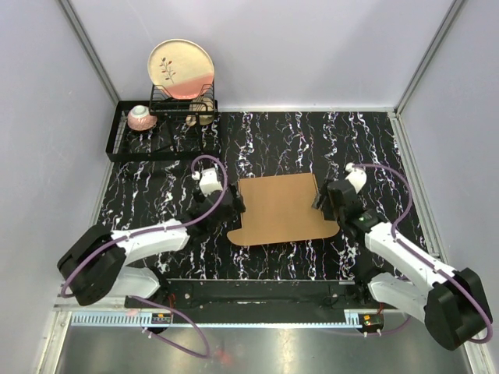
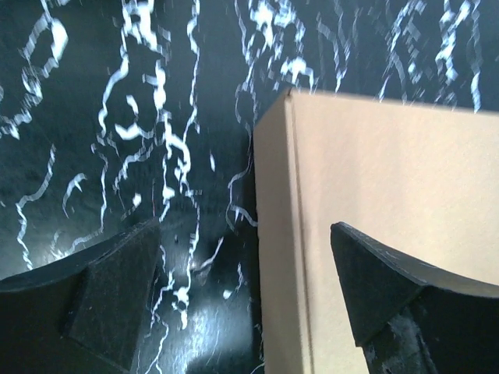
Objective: Fold the paper box
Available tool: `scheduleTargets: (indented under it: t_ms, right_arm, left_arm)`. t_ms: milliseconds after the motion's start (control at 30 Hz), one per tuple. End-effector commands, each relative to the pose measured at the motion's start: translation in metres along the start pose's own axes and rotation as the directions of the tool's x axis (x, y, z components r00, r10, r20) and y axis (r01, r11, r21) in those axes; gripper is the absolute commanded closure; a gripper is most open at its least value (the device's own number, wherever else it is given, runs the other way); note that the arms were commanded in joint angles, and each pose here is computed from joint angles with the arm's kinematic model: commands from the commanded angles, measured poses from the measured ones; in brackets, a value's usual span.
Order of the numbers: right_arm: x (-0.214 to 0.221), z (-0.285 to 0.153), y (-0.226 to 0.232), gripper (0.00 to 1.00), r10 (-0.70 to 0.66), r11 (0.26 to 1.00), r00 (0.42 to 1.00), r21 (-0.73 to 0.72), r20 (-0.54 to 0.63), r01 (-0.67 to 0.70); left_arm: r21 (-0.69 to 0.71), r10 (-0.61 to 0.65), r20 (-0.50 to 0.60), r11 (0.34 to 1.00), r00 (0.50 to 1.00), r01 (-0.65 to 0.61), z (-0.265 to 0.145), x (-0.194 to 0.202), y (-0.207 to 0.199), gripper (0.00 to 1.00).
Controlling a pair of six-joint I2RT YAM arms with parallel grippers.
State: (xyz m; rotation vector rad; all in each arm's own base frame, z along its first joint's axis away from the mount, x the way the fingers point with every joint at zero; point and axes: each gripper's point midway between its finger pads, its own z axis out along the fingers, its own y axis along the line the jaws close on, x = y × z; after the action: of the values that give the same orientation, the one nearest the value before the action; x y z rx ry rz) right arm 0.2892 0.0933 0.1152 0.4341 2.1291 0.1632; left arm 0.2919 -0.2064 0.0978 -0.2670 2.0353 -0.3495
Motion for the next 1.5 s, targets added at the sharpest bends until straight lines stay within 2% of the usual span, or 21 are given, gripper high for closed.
scheduleTargets:
  t_ms: [0, 100, 267, 333, 567, 633, 667, 800, 833, 867, 900, 967, 1000, 1033, 1100, 1133, 1233, 1300, 1367, 1400, 1467]
  right_arm:
    - [0.021, 0.005, 0.024, 0.23, 0.07, 0.983, 0.996, -0.165, -0.059, -0.079]
    - [0.031, 0.011, 0.023, 0.23, 0.066, 0.983, 0.995, -0.167, -0.08, -0.079]
    - [0.044, 0.02, 0.029, 0.24, 0.054, 0.981, 0.989, -0.175, -0.137, -0.078]
    - [0.057, 0.022, 0.027, 0.26, 0.063, 0.981, 0.983, -0.17, -0.175, -0.093]
    - [0.071, 0.019, 0.024, 0.31, 0.12, 0.968, 0.974, -0.196, -0.194, -0.158]
    - [0.073, 0.015, 0.021, 0.32, 0.129, 0.968, 0.972, -0.189, -0.198, -0.167]
    - [0.074, 0.014, 0.019, 0.33, 0.129, 0.969, 0.972, -0.184, -0.197, -0.166]
    - [0.066, 0.006, 0.021, 0.33, 0.143, 0.962, 0.973, -0.206, -0.18, -0.179]
    - [0.07, 0.004, 0.016, 0.32, 0.132, 0.968, 0.972, -0.186, -0.193, -0.168]
    - [0.062, 0.004, 0.014, 0.31, 0.128, 0.973, 0.978, -0.172, -0.165, -0.156]
    - [0.042, -0.001, 0.019, 0.29, 0.11, 0.973, 0.987, -0.189, -0.116, -0.13]
    - [0.019, -0.008, 0.014, 0.27, 0.084, 0.984, 0.995, -0.156, -0.049, -0.09]
    - [-0.013, -0.02, 0.025, 0.26, 0.06, 0.98, 0.998, -0.192, 0.028, -0.054]
    - [-0.027, -0.027, 0.022, 0.25, 0.035, 0.985, 0.997, -0.171, 0.061, -0.024]
    - [-0.071, -0.05, 0.035, 0.24, -0.005, 0.979, 0.987, -0.203, 0.158, 0.037]
    - [-0.077, -0.056, 0.038, 0.24, -0.036, 0.976, 0.986, -0.207, 0.163, 0.07]
    - [-0.093, -0.078, 0.061, 0.22, -0.158, 0.938, 0.966, -0.275, 0.203, 0.211]
    - [-0.086, -0.08, 0.069, 0.22, -0.262, 0.919, 0.943, -0.246, 0.204, 0.308]
    - [-0.071, -0.078, 0.077, 0.21, -0.339, 0.908, 0.92, -0.186, 0.198, 0.375]
    - [-0.066, -0.076, 0.074, 0.21, -0.348, 0.911, 0.919, -0.165, 0.183, 0.378]
    - [-0.06, -0.073, 0.076, 0.21, -0.329, 0.916, 0.929, -0.181, 0.167, 0.357]
  left_arm:
    - [0.064, -0.07, -0.107, 0.995, 0.992, 0.077, 0.001, 0.032, -0.003, 0.06]
    - [0.085, -0.105, -0.115, 0.99, 0.988, 0.116, 0.002, 0.041, 0.0, 0.05]
    - [0.086, -0.073, -0.159, 0.993, 0.985, 0.087, 0.009, 0.056, 0.0, 0.07]
    - [0.085, -0.064, -0.188, 0.993, 0.98, 0.081, 0.011, 0.065, 0.0, 0.11]
    - [0.046, -0.061, -0.26, 0.996, 0.964, 0.076, 0.013, 0.099, 0.019, 0.2]
    - [0.038, -0.06, -0.271, 0.997, 0.961, 0.073, 0.012, 0.103, 0.023, 0.23]
    - [0.042, -0.058, -0.273, 0.996, 0.96, 0.073, 0.012, 0.104, 0.023, 0.27]
    - [0.03, -0.056, -0.263, 0.997, 0.963, 0.067, 0.011, 0.101, 0.026, 0.28]
    - [0.025, -0.058, -0.253, 0.997, 0.966, 0.067, 0.011, 0.099, 0.027, 0.27]
    - [0.02, -0.066, -0.212, 0.997, 0.975, 0.072, 0.01, 0.087, 0.026, 0.26]
    - [0.009, -0.061, -0.197, 0.998, 0.979, 0.064, 0.008, 0.081, 0.029, 0.2]
    - [-0.001, -0.072, -0.097, 0.997, 0.993, 0.073, 0.005, 0.045, 0.023, 0.14]
    - [-0.024, -0.061, -0.079, 0.998, 0.995, 0.059, 0.002, 0.034, 0.026, 0.11]
    - [0.015, -0.072, -0.013, 0.997, 0.997, 0.073, -0.006, 0.004, 0.013, 0.1]
    - [0.011, -0.055, 0.059, 0.998, 0.997, 0.054, -0.015, -0.025, 0.012, 0.09]
    - [0.052, -0.089, 0.118, 0.995, 0.989, 0.083, -0.027, -0.054, 0.001, 0.09]
    - [0.087, -0.084, 0.162, 0.994, 0.983, 0.07, -0.044, -0.082, -0.008, 0.1]
    - [0.12, -0.042, 0.129, 0.992, 0.991, 0.027, -0.05, -0.077, -0.015, 0.12]
    - [0.137, 0.005, 0.145, 0.99, 0.989, -0.025, -0.058, -0.071, -0.022, 0.14]
    - [0.184, 0.105, 0.143, 0.974, 0.984, -0.131, -0.07, -0.053, -0.037, 0.13]
    - [0.196, 0.202, 0.196, 0.951, 0.96, -0.24, -0.084, -0.043, -0.051, 0.13]
